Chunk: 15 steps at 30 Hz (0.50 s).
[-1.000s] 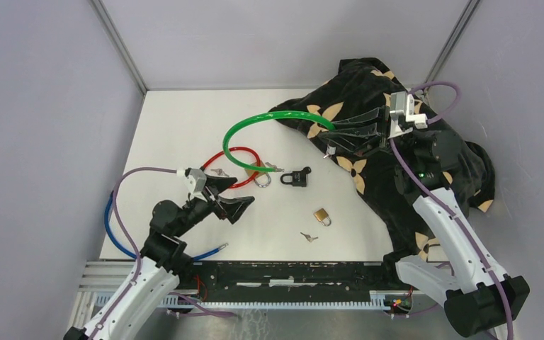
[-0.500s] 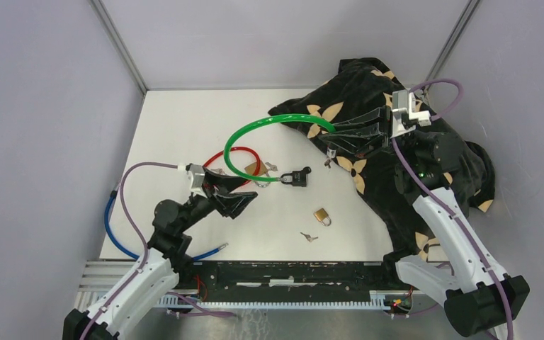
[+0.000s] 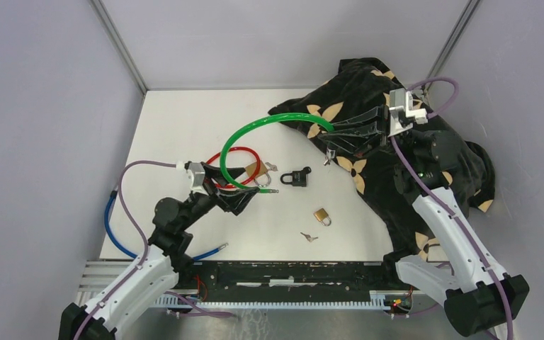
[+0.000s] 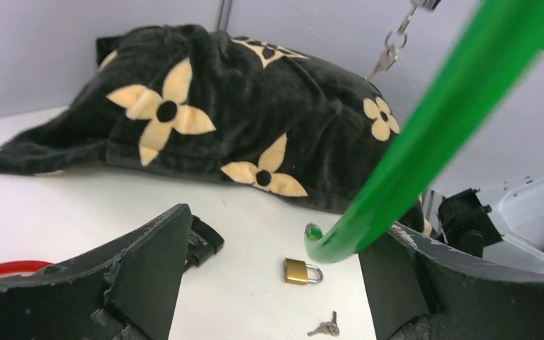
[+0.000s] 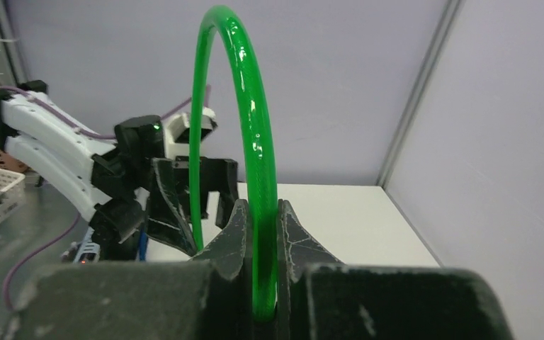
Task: Lock with the key
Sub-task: Pick up the lock from the center of the board.
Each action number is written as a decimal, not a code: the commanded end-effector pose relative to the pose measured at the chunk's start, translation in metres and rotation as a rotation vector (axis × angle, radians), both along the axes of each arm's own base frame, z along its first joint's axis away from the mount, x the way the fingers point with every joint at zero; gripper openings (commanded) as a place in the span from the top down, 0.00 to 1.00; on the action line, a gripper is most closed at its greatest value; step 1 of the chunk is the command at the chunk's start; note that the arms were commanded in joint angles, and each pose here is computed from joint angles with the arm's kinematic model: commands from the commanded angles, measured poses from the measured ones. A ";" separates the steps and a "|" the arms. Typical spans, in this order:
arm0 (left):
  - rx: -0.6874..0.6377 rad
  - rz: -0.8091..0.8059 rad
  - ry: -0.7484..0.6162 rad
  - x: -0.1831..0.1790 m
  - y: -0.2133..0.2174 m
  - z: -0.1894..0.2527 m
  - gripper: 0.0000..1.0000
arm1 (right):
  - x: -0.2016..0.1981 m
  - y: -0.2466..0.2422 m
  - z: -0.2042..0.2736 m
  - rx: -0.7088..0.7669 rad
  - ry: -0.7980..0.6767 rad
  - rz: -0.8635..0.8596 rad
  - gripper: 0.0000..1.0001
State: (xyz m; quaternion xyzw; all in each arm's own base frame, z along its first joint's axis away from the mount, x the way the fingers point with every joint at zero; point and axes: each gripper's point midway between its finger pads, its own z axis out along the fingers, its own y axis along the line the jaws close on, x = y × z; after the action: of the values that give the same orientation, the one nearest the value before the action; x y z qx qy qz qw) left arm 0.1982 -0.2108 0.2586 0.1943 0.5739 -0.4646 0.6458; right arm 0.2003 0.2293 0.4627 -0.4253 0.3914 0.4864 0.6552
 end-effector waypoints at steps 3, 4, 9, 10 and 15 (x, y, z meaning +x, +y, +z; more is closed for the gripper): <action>0.069 0.165 -0.087 0.013 0.022 0.025 0.05 | 0.064 -0.023 -0.020 -0.051 0.092 -0.384 1.00; 0.103 0.192 -0.073 0.014 0.027 0.021 0.03 | 0.079 -0.033 -0.029 -0.075 0.131 -0.481 1.00; 0.228 0.258 0.024 0.007 0.047 0.011 0.01 | 0.100 -0.047 -0.057 -0.102 0.213 -0.630 1.00; 0.237 0.261 0.036 0.003 0.050 0.012 0.02 | 0.103 -0.048 -0.062 -0.109 0.226 -0.658 1.00; 0.174 0.199 0.019 -0.013 0.045 0.059 0.13 | 0.102 -0.035 -0.082 -0.134 0.243 -0.811 1.00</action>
State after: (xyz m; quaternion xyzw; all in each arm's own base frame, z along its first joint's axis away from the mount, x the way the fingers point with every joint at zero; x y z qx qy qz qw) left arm 0.1946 -0.1657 0.2948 0.1755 0.6291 -0.3450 0.6741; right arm 0.3010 0.2014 0.3715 -0.2628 0.6304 0.2885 0.6710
